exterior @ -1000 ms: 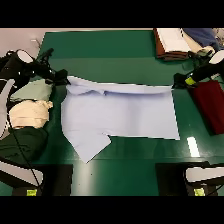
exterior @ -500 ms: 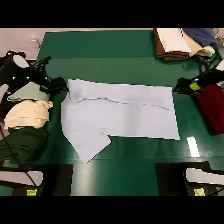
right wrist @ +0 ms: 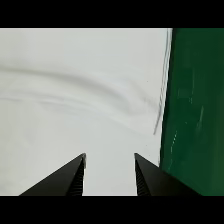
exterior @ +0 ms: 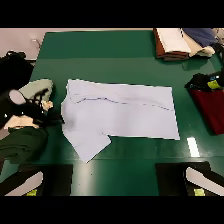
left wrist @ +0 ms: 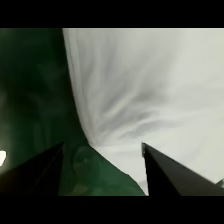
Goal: Fold the shirts.
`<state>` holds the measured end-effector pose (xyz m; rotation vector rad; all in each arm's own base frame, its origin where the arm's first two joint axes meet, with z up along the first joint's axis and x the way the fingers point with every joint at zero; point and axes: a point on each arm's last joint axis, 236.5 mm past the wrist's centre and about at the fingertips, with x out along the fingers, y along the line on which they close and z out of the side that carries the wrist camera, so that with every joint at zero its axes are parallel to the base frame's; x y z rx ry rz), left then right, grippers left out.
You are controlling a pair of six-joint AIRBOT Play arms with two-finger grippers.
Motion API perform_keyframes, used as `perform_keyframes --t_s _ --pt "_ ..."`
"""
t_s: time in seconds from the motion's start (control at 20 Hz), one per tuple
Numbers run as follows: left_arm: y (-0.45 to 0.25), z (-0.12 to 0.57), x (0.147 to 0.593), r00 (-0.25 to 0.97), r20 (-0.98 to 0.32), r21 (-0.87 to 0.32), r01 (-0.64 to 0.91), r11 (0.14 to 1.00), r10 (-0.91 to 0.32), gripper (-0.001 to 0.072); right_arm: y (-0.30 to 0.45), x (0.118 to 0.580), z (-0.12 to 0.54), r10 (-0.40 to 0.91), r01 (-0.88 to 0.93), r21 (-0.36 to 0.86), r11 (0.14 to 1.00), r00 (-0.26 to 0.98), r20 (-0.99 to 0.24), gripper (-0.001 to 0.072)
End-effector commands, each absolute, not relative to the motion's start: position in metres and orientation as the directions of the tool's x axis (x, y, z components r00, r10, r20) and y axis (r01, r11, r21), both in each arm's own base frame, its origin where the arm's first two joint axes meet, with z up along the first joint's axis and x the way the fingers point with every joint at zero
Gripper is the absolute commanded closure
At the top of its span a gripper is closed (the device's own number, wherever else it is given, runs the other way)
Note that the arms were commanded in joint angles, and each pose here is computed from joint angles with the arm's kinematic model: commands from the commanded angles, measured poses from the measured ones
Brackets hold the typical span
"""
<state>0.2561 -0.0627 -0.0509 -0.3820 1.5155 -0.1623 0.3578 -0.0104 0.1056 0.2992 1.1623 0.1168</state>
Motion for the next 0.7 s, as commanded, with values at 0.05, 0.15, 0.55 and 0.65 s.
perform_keyframes --t_s 0.05,0.15,0.55,0.65 --pt "-0.097 -0.084 0.220 0.036 -0.886 -0.457 -0.243 0.855 -0.463 0.0139 0.004 0.355 0.113 0.256 0.020 0.288 0.957 0.405 -0.878 0.0349" --pt "-0.112 -0.092 0.212 0.026 -0.877 -0.473 -0.232 0.850 -0.481 0.0139 0.012 0.355 0.113 0.264 -0.001 0.287 0.958 0.400 -0.878 0.0349" --pt "-0.139 -0.064 0.233 0.066 -0.856 -0.516 -0.119 0.848 -0.512 0.0679 -0.028 0.297 0.059 0.234 0.167 0.279 0.946 0.246 -0.941 0.0349" --pt "-0.141 -0.053 0.237 0.065 -0.851 -0.525 -0.081 0.847 -0.521 0.0679 -0.054 0.249 0.016 0.216 0.289 0.248 0.925 0.138 -0.967 0.0342"
